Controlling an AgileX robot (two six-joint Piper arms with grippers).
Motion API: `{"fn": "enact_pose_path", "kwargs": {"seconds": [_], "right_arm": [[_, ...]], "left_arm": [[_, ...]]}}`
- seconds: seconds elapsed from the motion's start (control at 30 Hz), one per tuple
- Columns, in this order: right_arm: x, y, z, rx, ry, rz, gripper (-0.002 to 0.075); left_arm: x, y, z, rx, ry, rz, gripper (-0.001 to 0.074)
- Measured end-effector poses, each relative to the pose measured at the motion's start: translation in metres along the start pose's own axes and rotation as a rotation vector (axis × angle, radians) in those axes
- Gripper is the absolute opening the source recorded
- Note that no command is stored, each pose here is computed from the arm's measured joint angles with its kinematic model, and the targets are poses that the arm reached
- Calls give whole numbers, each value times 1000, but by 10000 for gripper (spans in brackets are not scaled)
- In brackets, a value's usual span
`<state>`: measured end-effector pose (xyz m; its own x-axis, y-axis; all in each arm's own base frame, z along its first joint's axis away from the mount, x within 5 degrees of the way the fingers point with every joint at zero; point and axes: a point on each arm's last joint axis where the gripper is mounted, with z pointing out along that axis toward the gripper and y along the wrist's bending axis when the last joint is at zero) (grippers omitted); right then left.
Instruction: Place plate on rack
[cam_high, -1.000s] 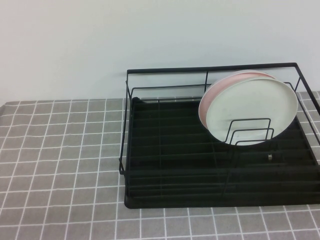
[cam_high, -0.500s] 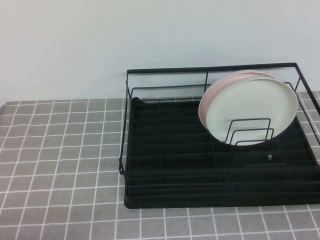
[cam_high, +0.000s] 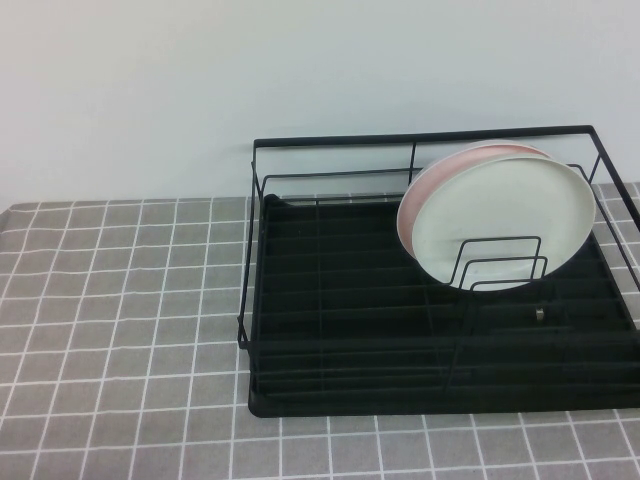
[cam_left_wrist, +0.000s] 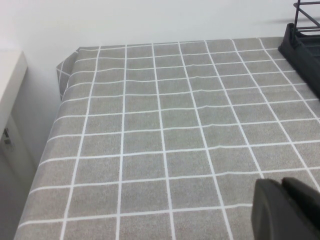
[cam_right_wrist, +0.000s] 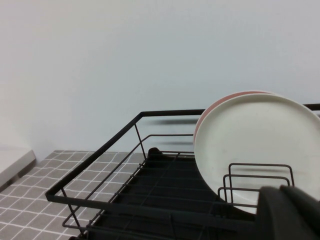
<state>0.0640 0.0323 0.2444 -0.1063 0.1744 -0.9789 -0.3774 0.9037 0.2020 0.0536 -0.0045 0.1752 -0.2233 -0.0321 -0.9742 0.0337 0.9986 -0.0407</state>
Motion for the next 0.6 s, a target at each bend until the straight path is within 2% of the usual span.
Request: {"fn": "enact_pose_path", "kwargs": {"seconds": [0.13,0.33,0.47,0.6], "right_arm": [[-1,-1,0,12,-7,0,1],[-6,-2,-10,62,-43,-254,1],[-7,-6,-19,119,-77,-280,1],[2,-12,-23,185,16,-257,1]], "left_arm": [[0,0,0,0,0,0,0],[0,0,0,0,0,0,0],[0,0,0,0,0,0,0],[0,0,0,0,0,12,0]]}}
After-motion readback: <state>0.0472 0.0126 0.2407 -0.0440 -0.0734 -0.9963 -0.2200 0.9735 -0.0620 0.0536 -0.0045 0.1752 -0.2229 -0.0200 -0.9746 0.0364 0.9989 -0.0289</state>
